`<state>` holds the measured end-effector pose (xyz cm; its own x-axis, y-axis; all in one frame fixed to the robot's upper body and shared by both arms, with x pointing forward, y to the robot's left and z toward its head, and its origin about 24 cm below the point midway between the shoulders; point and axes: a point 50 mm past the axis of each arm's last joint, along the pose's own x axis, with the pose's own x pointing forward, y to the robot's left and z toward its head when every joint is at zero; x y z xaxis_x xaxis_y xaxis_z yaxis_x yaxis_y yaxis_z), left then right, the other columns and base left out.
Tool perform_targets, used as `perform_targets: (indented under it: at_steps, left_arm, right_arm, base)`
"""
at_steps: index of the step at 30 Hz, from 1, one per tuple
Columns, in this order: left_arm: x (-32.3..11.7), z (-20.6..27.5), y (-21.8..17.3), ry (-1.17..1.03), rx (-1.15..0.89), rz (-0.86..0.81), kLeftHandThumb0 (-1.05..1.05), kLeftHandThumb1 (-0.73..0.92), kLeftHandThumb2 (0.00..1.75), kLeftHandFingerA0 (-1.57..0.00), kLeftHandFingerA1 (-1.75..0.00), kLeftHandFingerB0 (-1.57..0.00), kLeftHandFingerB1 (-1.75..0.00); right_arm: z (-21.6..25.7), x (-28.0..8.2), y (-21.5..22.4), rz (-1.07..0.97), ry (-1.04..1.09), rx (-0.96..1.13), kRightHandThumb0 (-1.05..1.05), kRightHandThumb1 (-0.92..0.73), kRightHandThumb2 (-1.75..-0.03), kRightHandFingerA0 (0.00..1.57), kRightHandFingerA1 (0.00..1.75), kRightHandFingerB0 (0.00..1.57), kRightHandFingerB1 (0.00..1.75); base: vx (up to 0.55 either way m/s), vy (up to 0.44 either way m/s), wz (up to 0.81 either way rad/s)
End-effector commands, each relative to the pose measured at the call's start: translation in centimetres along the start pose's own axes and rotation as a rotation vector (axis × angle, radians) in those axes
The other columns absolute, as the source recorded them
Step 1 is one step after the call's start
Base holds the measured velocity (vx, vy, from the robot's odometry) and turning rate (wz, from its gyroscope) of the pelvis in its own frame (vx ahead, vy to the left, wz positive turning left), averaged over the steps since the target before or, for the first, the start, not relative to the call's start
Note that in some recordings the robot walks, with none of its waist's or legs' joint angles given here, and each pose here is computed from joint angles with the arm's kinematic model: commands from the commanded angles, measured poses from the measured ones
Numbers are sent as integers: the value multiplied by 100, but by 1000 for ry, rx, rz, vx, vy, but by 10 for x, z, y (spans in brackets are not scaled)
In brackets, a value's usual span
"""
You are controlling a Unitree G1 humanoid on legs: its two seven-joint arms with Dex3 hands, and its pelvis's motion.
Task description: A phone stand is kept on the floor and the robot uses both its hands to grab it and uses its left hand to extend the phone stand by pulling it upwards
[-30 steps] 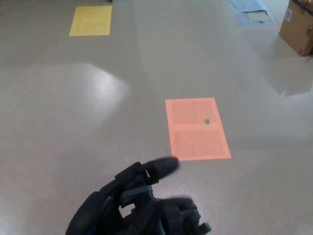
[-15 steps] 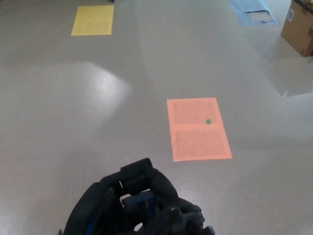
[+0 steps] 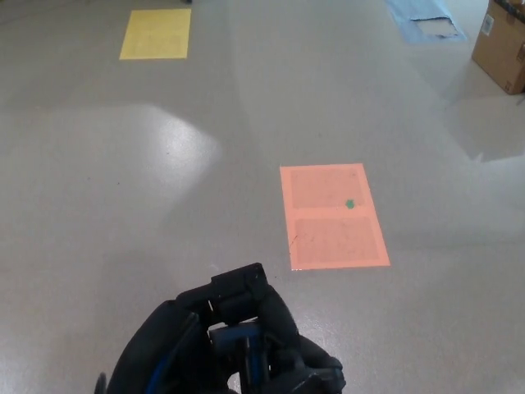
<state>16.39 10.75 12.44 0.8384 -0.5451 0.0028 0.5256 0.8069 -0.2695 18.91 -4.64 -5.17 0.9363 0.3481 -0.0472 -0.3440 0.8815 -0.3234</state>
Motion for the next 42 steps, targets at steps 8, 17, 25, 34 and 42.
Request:
perform_targets:
  at_steps: [8,17,25,34,42]
  left_arm:
    - [8,70,-33,-318,65,-226,-18,65,58,-87,-175,-57,-175]
    - [21,147,-41,-583,120,-307,-14,65,59,-80,-175,-59,-175]
    - [25,202,-57,-730,117,-391,-14,58,69,-93,-175,-65,-175]
    - [25,272,-64,-832,60,-409,-17,53,70,-95,-175,-68,-175]
    - [26,307,-67,-821,26,-420,-16,53,74,-96,-175,-63,-175]
  right_arm:
    - [10,18,2,-293,84,158,-28,-92,-68,114,175,105,175]
    - [6,19,5,-345,158,159,-30,-90,-67,112,175,98,175]
    - [4,16,3,-332,134,136,-30,-90,-68,108,175,92,175]
    - [1,15,4,-331,150,129,-29,-83,-81,123,175,104,175]
    - [3,16,5,-339,161,146,-29,-82,-81,124,175,106,175]
  base:
    - [0,0,0]
    - [0,0,0]
    - [0,0,0]
    - [0,0,0]
    - [0,0,0]
